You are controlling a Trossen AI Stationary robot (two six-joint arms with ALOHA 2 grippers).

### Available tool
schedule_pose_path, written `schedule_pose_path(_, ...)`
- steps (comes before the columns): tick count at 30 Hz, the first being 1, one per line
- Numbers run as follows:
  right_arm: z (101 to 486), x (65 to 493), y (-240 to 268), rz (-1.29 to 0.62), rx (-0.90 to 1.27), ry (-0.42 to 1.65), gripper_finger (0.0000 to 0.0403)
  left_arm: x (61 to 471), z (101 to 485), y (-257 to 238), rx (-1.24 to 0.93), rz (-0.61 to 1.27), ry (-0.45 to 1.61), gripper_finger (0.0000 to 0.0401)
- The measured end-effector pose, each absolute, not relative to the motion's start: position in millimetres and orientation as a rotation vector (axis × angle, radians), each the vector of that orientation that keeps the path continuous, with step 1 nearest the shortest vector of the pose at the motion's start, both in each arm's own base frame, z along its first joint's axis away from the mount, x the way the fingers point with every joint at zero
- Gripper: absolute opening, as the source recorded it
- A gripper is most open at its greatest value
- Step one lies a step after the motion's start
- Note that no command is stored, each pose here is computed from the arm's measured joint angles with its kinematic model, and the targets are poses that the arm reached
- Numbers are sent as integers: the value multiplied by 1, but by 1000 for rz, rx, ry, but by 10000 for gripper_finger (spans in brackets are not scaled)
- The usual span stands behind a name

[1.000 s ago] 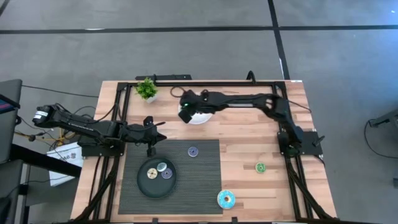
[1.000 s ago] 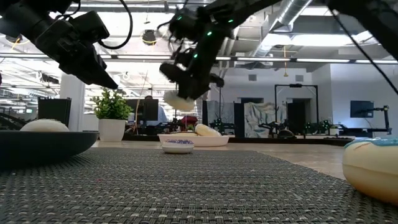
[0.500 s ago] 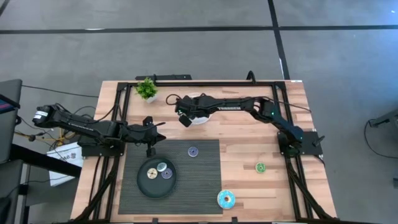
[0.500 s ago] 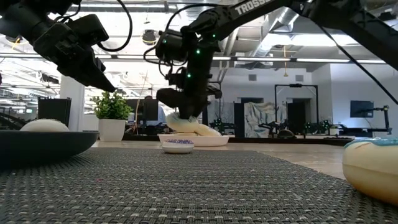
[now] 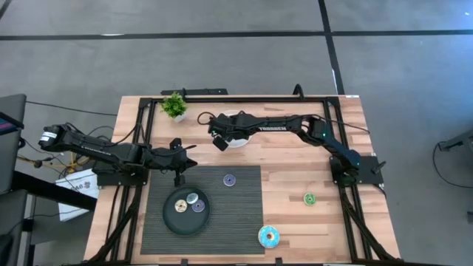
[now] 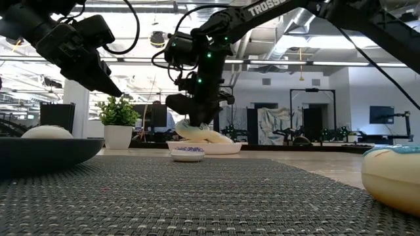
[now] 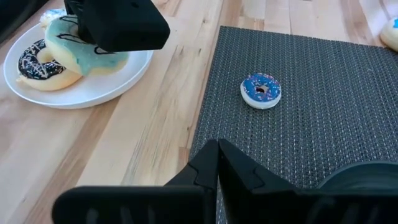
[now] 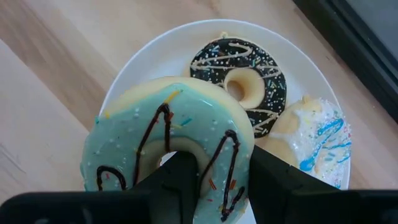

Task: Pick & Place donuts
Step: Put the large light blue donut on the white plate

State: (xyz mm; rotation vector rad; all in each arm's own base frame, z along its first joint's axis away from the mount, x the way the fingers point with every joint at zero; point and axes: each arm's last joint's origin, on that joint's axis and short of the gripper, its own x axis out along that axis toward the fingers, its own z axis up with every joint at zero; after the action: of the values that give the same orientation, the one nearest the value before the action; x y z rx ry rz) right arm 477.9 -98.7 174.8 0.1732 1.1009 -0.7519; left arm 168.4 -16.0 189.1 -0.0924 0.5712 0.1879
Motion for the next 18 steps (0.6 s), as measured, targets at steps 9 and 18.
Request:
schedule_pose_path(9, 175, 477, -99, -772, 158, 1099, 155, 168, 189, -16, -93, 188, 571, 2)
schedule_pose_path(18, 175, 477, -99, -769, 157, 1104, 210, 168, 189, -16, -93, 188, 571, 2)
